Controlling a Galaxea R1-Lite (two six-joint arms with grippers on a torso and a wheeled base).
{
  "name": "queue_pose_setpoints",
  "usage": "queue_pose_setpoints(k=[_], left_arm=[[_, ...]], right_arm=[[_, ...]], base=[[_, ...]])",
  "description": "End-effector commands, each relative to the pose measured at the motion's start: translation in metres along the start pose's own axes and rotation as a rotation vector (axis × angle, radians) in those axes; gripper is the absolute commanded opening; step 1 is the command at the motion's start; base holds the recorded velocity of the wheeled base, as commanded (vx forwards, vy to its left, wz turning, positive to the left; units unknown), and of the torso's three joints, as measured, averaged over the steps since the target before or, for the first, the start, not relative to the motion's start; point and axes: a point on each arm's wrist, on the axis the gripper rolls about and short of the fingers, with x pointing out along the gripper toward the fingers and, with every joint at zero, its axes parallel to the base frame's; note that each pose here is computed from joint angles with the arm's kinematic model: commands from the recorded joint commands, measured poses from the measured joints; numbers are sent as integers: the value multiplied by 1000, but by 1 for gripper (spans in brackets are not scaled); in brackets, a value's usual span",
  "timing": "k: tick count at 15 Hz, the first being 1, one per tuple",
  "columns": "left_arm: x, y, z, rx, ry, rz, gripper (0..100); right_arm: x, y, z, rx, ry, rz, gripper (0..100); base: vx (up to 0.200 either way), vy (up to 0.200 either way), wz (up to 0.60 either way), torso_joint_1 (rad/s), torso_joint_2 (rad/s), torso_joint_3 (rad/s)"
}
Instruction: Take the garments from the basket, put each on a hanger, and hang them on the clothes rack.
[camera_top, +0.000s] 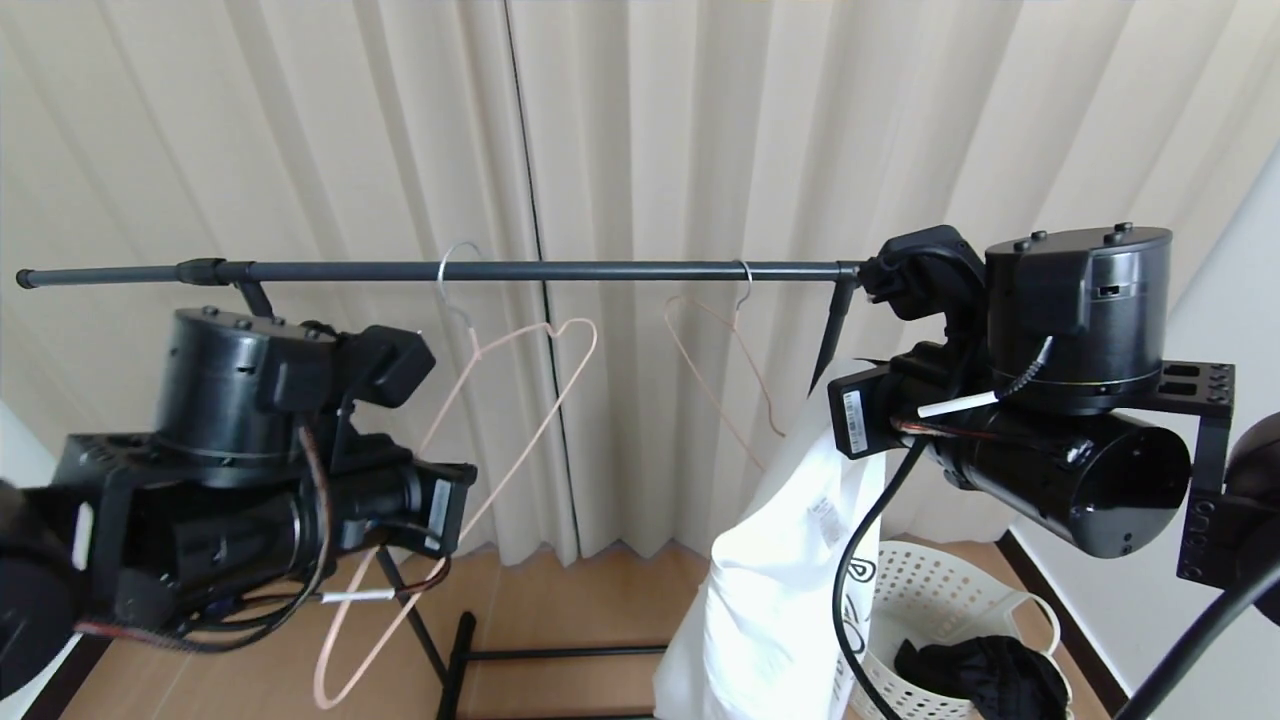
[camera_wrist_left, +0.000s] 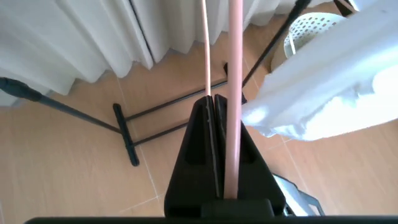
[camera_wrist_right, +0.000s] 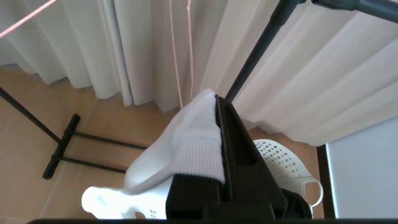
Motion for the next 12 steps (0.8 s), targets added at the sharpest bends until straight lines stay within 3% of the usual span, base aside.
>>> queue_pose_setpoints(k=[1, 4, 6, 10, 12], left_arm=[[-46, 1, -29, 58, -85, -78, 0], [-65, 4, -56, 150, -107, -189, 0], [-68, 2, -60, 161, -105, -229, 0], [-67, -2, -71, 264, -95, -405, 0], [-68, -8, -71, 285, -99, -465, 0]], right_arm=[[12, 7, -8, -13, 18, -14, 0], [20, 11, -13, -25, 35, -43, 0], [23, 11, -13, -25, 38, -52, 0], [35, 8, -14, -12, 14, -105, 0], [37, 7, -13, -6, 10, -111, 0]], base=[[0, 0, 0, 0, 0, 0], [0, 0, 0, 0, 0, 0], [0, 0, 0, 0, 0, 0], [0, 0, 0, 0, 0, 0], [0, 0, 0, 0, 0, 0]])
